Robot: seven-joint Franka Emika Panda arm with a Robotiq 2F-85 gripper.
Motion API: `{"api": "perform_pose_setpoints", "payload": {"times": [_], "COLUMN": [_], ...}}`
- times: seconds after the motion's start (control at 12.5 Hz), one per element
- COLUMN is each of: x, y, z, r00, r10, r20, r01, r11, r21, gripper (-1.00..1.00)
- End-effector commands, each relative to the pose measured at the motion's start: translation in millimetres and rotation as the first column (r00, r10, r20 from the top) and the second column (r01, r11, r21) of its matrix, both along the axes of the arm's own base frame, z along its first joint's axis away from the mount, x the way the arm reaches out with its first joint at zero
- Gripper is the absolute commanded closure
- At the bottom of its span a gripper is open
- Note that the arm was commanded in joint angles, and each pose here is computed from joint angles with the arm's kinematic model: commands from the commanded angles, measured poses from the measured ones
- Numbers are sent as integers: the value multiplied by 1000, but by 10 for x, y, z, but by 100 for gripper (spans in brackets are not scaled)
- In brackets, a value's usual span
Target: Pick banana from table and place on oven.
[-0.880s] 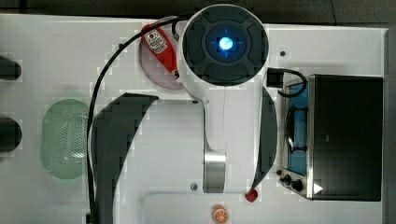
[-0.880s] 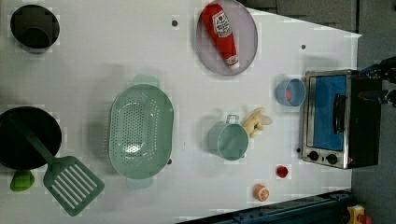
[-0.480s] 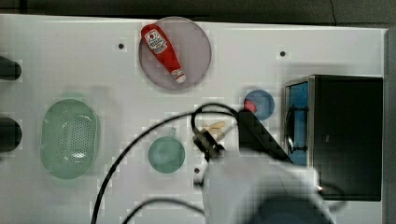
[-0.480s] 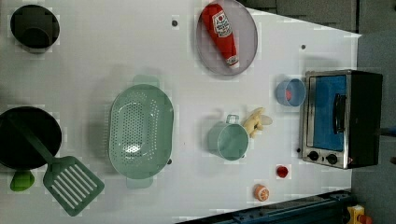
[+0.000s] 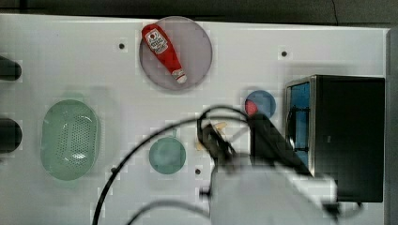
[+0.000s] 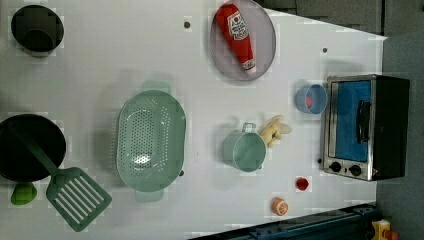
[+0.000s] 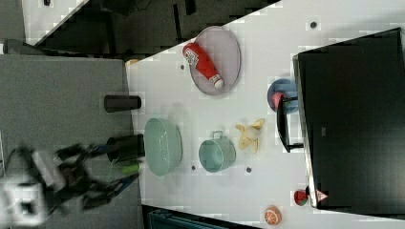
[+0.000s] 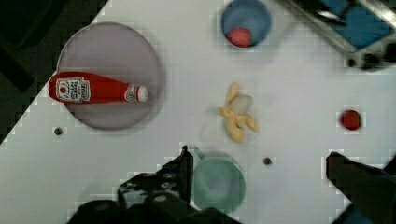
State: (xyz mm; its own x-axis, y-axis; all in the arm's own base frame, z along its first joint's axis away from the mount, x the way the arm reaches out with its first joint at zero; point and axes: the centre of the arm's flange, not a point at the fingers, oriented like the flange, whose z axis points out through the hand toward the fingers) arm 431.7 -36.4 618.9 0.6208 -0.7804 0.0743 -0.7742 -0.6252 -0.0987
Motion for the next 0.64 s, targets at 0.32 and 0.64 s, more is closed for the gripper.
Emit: {"api": "perform_pose_setpoints", "payload": {"times": [0.32,0.64], "x": [603,637], "y": [40,47], "z": [-2069,-3049], "r00": [989,995], "r10": [43,45], "r20": [-145,-92], "r01": [-45,-47], "r11": [999,999], "r21": [-12,-21], "gripper": [-100,-100]}}
